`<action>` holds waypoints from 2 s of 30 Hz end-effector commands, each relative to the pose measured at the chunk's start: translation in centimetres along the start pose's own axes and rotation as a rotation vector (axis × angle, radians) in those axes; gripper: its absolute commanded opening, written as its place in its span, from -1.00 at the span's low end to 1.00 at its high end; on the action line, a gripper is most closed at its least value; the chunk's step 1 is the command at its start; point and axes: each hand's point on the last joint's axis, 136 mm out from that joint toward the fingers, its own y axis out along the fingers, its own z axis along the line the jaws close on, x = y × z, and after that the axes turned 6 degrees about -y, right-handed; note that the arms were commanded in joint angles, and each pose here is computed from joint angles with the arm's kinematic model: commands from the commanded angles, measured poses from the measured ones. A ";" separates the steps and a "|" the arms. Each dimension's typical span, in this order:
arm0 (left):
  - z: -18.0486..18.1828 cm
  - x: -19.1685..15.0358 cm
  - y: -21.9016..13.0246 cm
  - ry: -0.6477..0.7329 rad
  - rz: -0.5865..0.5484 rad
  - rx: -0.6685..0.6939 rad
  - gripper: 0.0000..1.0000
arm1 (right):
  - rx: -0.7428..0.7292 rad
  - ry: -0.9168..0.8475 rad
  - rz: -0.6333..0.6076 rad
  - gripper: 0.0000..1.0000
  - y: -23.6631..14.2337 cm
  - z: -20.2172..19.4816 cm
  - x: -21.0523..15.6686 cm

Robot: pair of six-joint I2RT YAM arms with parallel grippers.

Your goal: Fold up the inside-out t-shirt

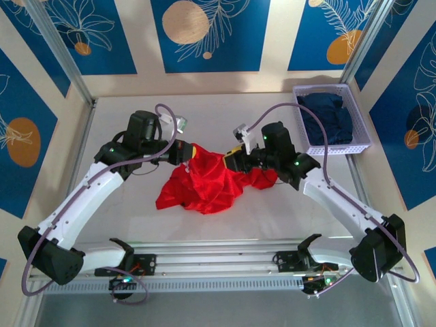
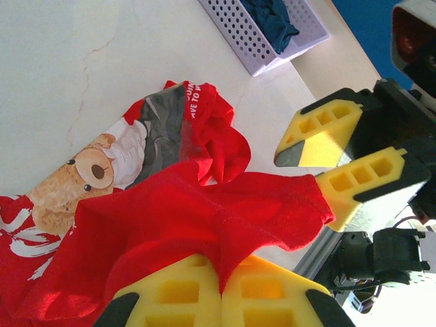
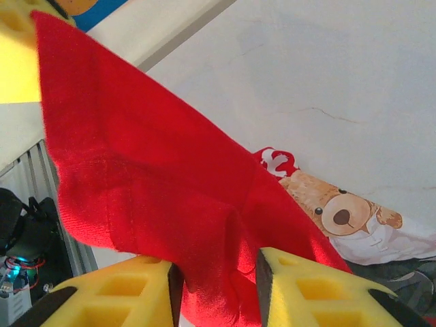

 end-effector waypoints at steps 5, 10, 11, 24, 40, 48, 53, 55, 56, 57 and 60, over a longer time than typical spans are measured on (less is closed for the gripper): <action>0.0 0.7 0.0 -0.008 -0.013 -0.009 -1.00 | -0.024 -0.187 -0.027 -0.15 -2.0 3.2 2.8; -0.1 0.8 -0.1 -0.009 -0.013 -0.008 -1.00 | -0.031 -0.258 -0.016 -0.10 -1.3 4.7 3.8; 0.0 0.7 -0.1 -0.010 -0.011 -0.007 -1.00 | -0.032 -0.267 -0.009 -0.09 -1.0 5.0 3.9; -0.1 0.7 -0.1 -0.009 -0.008 -0.009 -1.00 | -0.138 -0.285 0.014 -0.05 4.4 7.3 2.8; -0.5 0.6 -0.4 -0.006 -0.011 -0.027 -1.00 | -0.331 -0.342 0.065 -0.19 6.4 4.1 1.9; -0.4 0.6 -0.3 -0.008 -0.011 -0.023 -1.00 | -0.364 -0.349 0.031 -0.99 5.8 3.4 2.7; 0.1 0.8 -0.3 -0.017 -0.021 0.007 -1.00 | -0.214 -0.253 -0.016 -1.00 3.6 4.0 2.6; 0.1 1.0 -0.3 -0.018 -0.026 0.007 -1.00 | -0.131 -0.200 -0.031 -1.00 2.7 4.5 2.4; 0.1 1.0 -0.3 -0.020 -0.027 0.007 -1.00 | -0.108 -0.182 -0.031 -1.00 2.4 4.5 2.2; 0.0 1.0 -0.4 -0.023 -0.028 0.004 -1.00 | -0.095 -0.172 -0.029 -1.00 2.3 4.5 2.0; -0.2 1.1 -0.4 -0.026 -0.030 -0.008 -1.00 | -0.115 -0.194 -0.020 -0.95 2.5 4.4 1.6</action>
